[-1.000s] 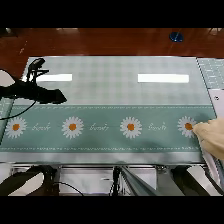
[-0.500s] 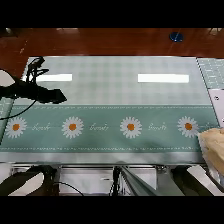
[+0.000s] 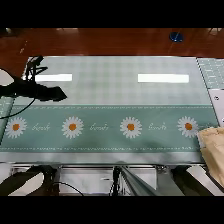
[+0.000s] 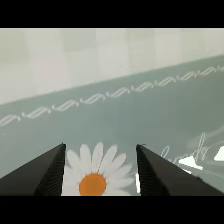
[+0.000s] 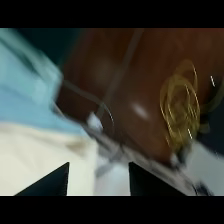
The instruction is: Fold the shirts.
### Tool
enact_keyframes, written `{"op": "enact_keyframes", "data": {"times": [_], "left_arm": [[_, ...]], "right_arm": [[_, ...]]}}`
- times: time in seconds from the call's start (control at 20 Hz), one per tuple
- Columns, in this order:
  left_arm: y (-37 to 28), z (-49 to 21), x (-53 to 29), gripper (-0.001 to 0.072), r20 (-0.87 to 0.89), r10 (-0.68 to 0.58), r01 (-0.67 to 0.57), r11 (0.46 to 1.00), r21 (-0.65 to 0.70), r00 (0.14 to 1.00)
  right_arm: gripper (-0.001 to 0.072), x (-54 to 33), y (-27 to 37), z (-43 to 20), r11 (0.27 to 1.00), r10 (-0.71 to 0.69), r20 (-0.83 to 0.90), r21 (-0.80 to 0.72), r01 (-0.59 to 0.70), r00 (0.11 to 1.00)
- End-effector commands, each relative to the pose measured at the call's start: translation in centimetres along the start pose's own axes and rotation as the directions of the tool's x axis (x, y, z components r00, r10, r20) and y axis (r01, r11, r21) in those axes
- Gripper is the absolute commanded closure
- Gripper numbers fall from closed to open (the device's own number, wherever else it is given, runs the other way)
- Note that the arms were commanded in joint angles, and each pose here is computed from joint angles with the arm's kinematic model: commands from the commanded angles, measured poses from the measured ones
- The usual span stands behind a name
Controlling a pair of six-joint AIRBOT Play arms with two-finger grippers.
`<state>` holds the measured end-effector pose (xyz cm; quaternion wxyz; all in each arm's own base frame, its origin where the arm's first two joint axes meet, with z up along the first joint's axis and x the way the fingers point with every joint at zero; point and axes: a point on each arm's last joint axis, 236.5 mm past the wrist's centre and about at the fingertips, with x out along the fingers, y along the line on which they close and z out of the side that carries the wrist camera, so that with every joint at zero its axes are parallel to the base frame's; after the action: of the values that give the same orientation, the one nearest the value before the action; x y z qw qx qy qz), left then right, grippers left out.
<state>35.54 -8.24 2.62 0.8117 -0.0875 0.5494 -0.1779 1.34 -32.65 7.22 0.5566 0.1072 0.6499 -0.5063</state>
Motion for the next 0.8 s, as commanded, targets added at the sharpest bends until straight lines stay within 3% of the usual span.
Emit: {"op": "enact_keyframes", "data": {"times": [0.0, 0.05, 0.1, 0.15, 0.25, 0.35, 0.45, 0.6, 0.75], "left_arm": [[0.1, 4.5, -1.5, 0.0177, 0.16, 0.027, -0.032, 0.999, 0.032, 0.987], [0.6, 5.7, -2.2, 0.0217, 0.19, 0.074, -0.091, 0.992, 0.084, 0.979], [1.1, 6.3, -2.8, 0.0269, 0.186, 0.129, -0.153, 0.981, 0.121, 0.974], [1.5, 6.4, -3.2, 0.0269, 0.159, 0.188, -0.21, 0.968, 0.135, 0.969], [1.2, 5.6, -3.3, 0.0268, 0.066, 0.264, -0.272, 0.945, 0.182, 0.962], [0.9, 4.4, -2.3, 0.0264, -0.014, 0.312, -0.302, 0.93, 0.207, 0.95], [0.7, 2.5, -0.3, 0.0235, -0.118, 0.314, -0.284, 0.934, 0.215, 0.942], [1.2, 0.1, 2.1, 0.0236, -0.251, 0.318, -0.269, 0.94, 0.211, 0.914], [1.8, -1.0, 3.3, 0.0236, -0.311, 0.32, -0.264, 0.942, 0.209, 0.895]], "right_arm": [[0.0247, -12.3, 10.5, 16.1, 0.91, 0.375, 0.606, -0.096, -0.403, 0.702], [0.0247, -16.8, 15.8, 17.7, 0.831, 0.524, 0.618, -0.22, -0.511, 0.587], [0.0247, -19.9, 21.7, 17.2, 0.742, 0.659, 0.539, -0.351, -0.572, 0.524], [0.0248, -21.6, 26.4, 15.6, 0.671, 0.741, 0.441, -0.448, -0.591, 0.506], [0.0247, -22.9, 35.7, 8.8, 0.513, 0.82, 0.165, -0.639, -0.574, 0.548], [0.0247, -22.3, 40.8, 2.3, 0.395, 0.762, -0.028, -0.771, -0.5, 0.647], [0.0247, -21.9, 43.3, -1.5, 0.322, 0.676, -0.067, -0.868, -0.377, 0.733], [0.0247, -22.8, 45.3, -4.1, 0.252, 0.63, -0.014, -0.942, -0.221, 0.776], [0.0247, -23.2, 45.7, -4.8, 0.257, 0.621, 0.002, -0.945, -0.201, 0.784]]}}
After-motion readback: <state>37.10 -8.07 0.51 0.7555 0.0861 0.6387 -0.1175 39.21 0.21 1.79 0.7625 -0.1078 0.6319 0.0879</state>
